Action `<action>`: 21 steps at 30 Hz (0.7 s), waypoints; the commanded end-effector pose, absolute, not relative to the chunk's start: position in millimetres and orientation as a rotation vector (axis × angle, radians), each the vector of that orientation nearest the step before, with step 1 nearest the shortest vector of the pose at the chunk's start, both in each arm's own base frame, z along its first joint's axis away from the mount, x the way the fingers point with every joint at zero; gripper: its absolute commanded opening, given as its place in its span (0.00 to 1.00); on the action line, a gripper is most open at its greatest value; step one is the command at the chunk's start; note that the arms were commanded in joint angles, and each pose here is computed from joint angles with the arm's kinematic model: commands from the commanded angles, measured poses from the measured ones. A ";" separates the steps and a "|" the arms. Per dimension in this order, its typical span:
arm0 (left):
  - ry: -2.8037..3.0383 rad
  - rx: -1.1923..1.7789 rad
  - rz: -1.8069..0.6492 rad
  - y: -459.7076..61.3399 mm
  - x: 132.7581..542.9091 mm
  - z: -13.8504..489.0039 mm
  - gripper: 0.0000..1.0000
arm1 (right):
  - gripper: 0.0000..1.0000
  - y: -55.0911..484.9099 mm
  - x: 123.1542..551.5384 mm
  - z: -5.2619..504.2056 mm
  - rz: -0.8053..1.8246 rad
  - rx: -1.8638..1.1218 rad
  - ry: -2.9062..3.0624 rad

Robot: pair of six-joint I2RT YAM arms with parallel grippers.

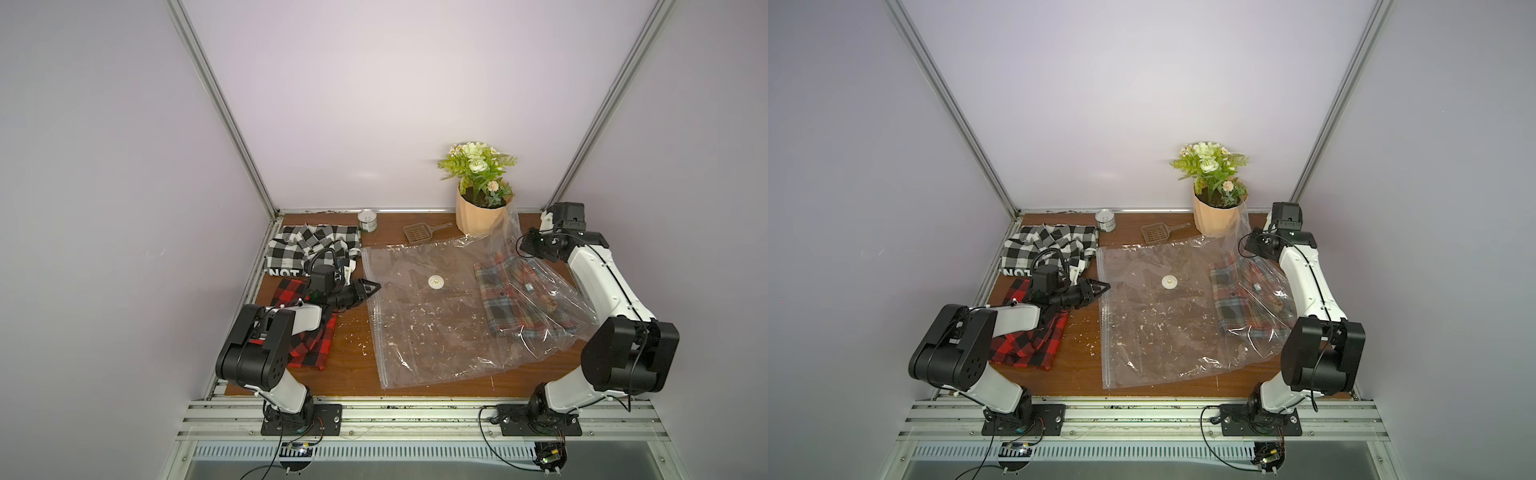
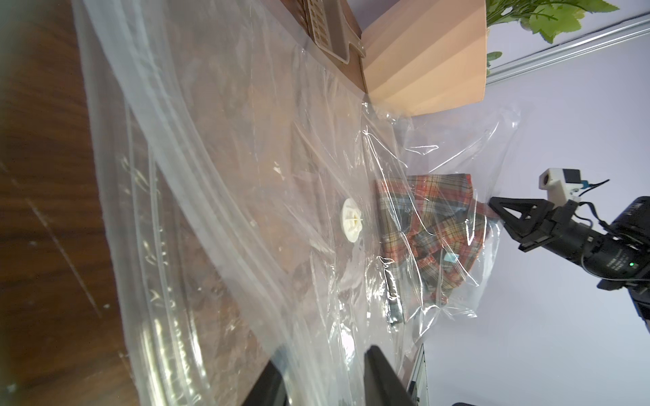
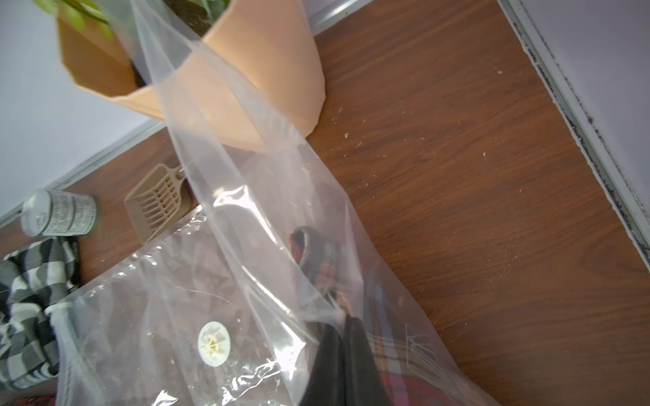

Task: Take the shirt out of the vacuum bag
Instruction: Adjust the vacuum bag at the center of the board.

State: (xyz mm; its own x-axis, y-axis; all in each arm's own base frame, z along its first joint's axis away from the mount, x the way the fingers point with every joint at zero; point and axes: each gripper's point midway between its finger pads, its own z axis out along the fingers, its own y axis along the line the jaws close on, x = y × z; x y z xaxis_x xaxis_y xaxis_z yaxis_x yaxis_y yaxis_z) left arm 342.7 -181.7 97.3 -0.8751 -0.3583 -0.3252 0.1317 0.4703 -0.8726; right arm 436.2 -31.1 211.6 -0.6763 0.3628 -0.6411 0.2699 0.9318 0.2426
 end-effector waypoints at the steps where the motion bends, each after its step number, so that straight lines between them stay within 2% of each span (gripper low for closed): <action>1: 2.255 -0.158 -1.396 -185.6 341.8 94.9 0.37 | 0.00 -44.0 439.3 207.6 0.151 0.491 2.302; 7: 2.265 -0.160 -1.395 -185.8 340.5 91.7 0.37 | 0.00 -46.2 442.0 177.5 0.184 0.510 2.328; 9: 2.264 -0.161 -1.394 -185.5 340.7 91.8 0.37 | 0.03 -48.8 441.6 170.6 0.170 0.518 2.342; 10: 2.266 -0.160 -1.395 -185.7 340.3 91.3 0.37 | 0.08 -49.7 441.3 169.5 0.169 0.521 2.345; 13: 2.270 -0.163 -1.394 -185.7 340.6 90.0 0.38 | 0.29 -49.8 441.2 170.4 0.173 0.513 2.340; 15: 2.270 -0.163 -1.395 -185.7 341.3 89.5 0.38 | 0.36 -50.0 441.3 173.2 0.170 0.508 2.332; 21: 2.270 -0.162 -1.398 -186.2 341.4 89.1 0.38 | 0.35 -51.2 443.5 180.1 0.164 0.501 2.315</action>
State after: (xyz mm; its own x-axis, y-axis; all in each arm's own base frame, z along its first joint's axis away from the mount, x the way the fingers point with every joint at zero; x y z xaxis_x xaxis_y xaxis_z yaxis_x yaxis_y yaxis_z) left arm 342.2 -181.7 89.1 -0.8818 -0.3536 -0.3121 0.1174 0.4763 -0.8714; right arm 443.7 -52.4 170.6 -0.6529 0.4071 -0.6387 0.3200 0.9126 0.2545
